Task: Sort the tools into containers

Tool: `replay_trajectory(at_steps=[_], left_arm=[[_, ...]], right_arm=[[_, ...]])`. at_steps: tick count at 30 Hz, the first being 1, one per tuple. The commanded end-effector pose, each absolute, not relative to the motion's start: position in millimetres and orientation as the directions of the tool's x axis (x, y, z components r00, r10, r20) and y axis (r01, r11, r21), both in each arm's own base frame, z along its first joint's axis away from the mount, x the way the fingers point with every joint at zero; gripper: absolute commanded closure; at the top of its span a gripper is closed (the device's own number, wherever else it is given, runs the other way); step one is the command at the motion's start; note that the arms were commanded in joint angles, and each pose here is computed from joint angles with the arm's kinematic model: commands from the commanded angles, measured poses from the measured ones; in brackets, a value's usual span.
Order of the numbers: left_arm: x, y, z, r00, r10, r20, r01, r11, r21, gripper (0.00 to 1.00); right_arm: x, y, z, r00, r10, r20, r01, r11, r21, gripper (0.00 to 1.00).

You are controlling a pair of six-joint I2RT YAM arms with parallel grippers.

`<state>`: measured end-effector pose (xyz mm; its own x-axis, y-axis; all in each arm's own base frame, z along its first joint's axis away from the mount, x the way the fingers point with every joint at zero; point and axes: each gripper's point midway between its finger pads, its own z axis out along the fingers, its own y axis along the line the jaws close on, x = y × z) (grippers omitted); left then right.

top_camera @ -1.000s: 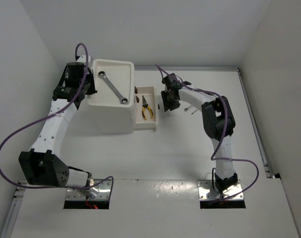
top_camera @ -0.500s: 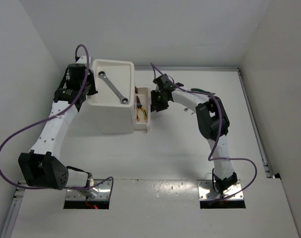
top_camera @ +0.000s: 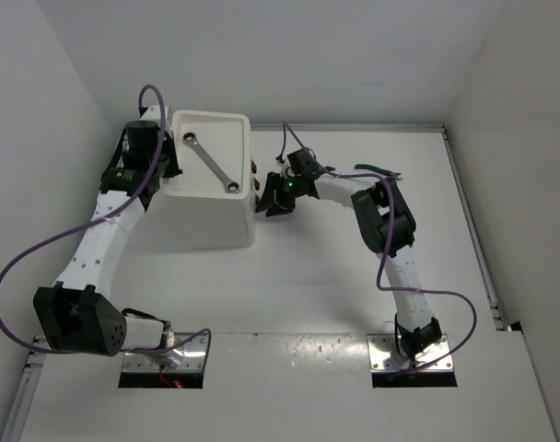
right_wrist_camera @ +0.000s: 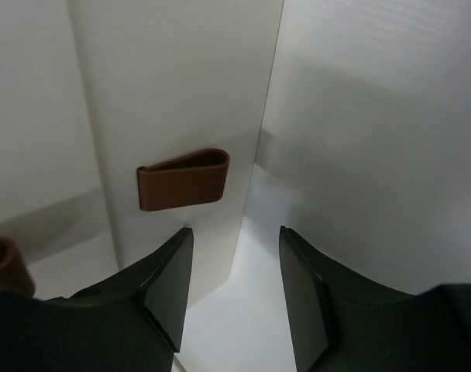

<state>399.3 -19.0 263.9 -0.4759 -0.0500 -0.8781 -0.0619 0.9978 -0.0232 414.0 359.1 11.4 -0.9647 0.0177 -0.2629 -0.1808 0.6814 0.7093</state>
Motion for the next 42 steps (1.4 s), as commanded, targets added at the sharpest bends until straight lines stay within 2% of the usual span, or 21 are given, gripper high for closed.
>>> replay_trajectory(at_steps=[1,5,8,9,10,12,13,14,16,17,21,23,26,27,29,30,32,33,36,39,42], left_arm=[[384,-53,234,-0.571,-0.067,-0.818,0.038,0.993,-0.108,1.00],[384,-51,234,-0.569,-0.058,-0.820,0.034,0.995,-0.094,1.00],[386,-50,241,-0.558,-0.037,-0.829,0.048,0.996,-0.076,1.00],[385,-51,241,-0.558,-0.018,-0.830,0.067,0.995,-0.067,0.96],[386,-55,245,-0.550,-0.001,-0.835,0.097,0.993,-0.065,0.86],[383,-59,243,-0.559,0.019,-0.829,0.132,0.989,-0.066,0.73],[383,-62,243,-0.559,0.019,-0.829,0.145,0.986,-0.075,0.66],[383,-64,243,-0.558,0.033,-0.829,0.166,0.984,-0.073,0.52],[380,-68,242,-0.564,0.045,-0.824,0.191,0.979,-0.078,0.41],[380,-70,242,-0.561,0.059,-0.825,0.214,0.974,-0.075,0.34],[378,-73,244,-0.560,0.072,-0.825,0.239,0.968,-0.078,0.33],[379,-71,244,-0.560,0.072,-0.825,0.229,0.971,-0.071,0.33],[381,-65,248,-0.555,0.054,-0.830,0.200,0.977,-0.070,0.36],[384,-62,249,-0.555,0.049,-0.831,0.192,0.979,-0.070,0.43],[385,-62,249,-0.562,0.050,-0.825,0.191,0.979,-0.071,0.50],[385,-62,246,-0.575,0.051,-0.817,0.190,0.979,-0.072,0.59],[386,-62,245,-0.585,0.052,-0.810,0.189,0.979,-0.073,0.70],[385,-62,239,-0.603,0.054,-0.796,0.187,0.979,-0.075,0.87],[388,-62,237,-0.614,0.056,-0.788,0.186,0.980,-0.076,1.00],[387,-66,232,-0.627,0.068,-0.776,0.210,0.974,-0.085,1.00],[387,-69,229,-0.634,0.069,-0.770,0.220,0.971,-0.095,1.00]], right_arm=[[409,393,45,-0.965,0.007,-0.262,-0.221,0.517,0.827,0.51],[410,369,70,-0.947,-0.009,-0.320,-0.286,0.473,0.833,0.51],[414,327,105,-0.926,0.015,-0.377,-0.345,0.369,0.863,0.50],[413,307,109,-0.932,0.023,-0.362,-0.333,0.337,0.881,0.48],[415,297,123,-0.905,0.017,-0.425,-0.399,0.315,0.861,0.48],[410,282,136,-0.882,-0.022,-0.471,-0.463,0.235,0.855,0.47],[414,269,139,-0.852,-0.026,-0.523,-0.515,0.224,0.827,0.47],[411,263,142,-0.833,-0.042,-0.552,-0.548,0.206,0.811,0.47],[412,253,146,-0.761,-0.083,-0.644,-0.645,0.205,0.736,0.47],[412,249,147,-0.663,-0.140,-0.735,-0.746,0.200,0.635,0.47],[403,247,139,-0.390,-0.280,-0.877,-0.921,0.112,0.373,0.47],[407,258,146,-0.253,-0.303,-0.919,-0.967,0.069,0.244,0.46],[412,276,150,-0.146,-0.313,-0.938,-0.989,0.031,0.143,0.44],[423,278,154,-0.081,-0.306,-0.949,-0.997,0.036,0.074,0.44],[423,292,152,-0.032,-0.295,-0.955,-0.999,0.008,0.031,0.43],[432,294,155,0.026,-0.284,-0.959,-0.999,0.017,-0.032,0.43],[429,304,148,0.065,-0.280,-0.958,-0.998,0.002,-0.069,0.43],[434,306,148,0.089,-0.271,-0.958,-0.996,0.003,-0.093,0.43],[439,313,142,0.131,-0.261,-0.956,-0.991,-0.009,-0.134,0.43],[443,320,143,0.186,-0.235,-0.954,-0.982,-0.022,-0.186,0.46],[449,322,135,0.156,-0.248,-0.956,-0.987,-0.014,-0.158,0.47]])
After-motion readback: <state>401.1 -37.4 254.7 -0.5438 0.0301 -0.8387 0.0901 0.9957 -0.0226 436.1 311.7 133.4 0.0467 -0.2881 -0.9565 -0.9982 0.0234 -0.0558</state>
